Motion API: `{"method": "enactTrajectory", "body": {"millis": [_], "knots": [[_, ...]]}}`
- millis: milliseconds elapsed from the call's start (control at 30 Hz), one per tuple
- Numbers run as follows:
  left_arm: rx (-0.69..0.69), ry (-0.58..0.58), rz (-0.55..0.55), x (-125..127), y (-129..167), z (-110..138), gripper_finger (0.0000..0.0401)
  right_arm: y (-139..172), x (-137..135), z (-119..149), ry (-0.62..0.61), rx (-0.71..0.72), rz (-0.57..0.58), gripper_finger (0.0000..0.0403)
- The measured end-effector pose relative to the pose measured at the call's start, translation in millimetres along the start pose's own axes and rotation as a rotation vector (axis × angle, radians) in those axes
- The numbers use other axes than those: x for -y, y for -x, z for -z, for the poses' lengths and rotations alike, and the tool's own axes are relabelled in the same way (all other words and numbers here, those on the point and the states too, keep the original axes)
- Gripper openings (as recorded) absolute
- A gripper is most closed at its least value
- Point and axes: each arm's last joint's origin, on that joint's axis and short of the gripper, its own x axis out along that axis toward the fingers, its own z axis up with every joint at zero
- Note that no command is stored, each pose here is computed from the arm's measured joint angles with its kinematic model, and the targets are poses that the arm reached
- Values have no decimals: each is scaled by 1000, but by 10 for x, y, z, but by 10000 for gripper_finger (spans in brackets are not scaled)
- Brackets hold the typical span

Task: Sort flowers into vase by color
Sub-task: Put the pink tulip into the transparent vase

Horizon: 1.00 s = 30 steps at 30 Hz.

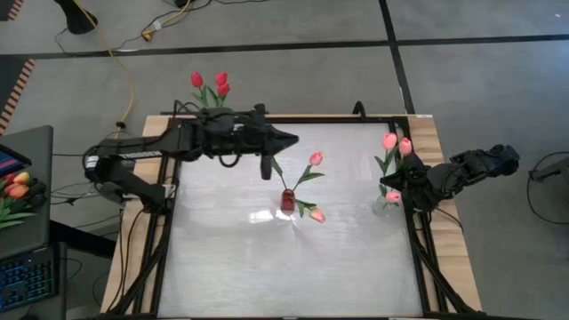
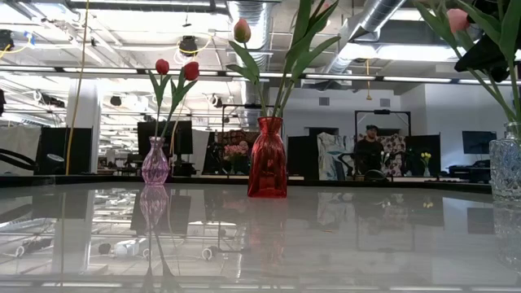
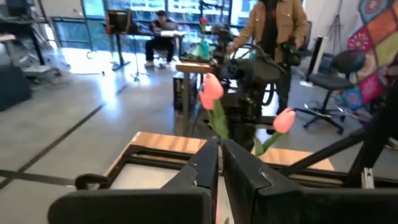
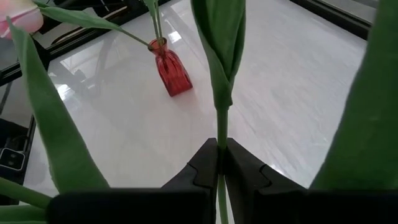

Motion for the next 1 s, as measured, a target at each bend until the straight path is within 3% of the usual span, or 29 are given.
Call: {"method": "enactTrajectory", "body": {"millis": [300, 433, 533, 767, 1000], "knots": [[-23, -108, 39, 169, -454, -108, 84, 1, 1, 0, 0, 1, 0, 52], [-39, -45, -32, 63, -738, -146, 127, 0, 1, 0, 0, 1, 1, 52], [-45, 11, 5, -108, -1015, -177, 148, 1, 1, 0, 0, 1, 0, 52], [-56, 30, 147, -149, -1550, -106, 159, 1, 1, 0, 0, 1, 0, 52], [-1, 65, 204, -93, -1952, 201, 160, 1, 1, 0, 1, 1, 0, 52]]}}
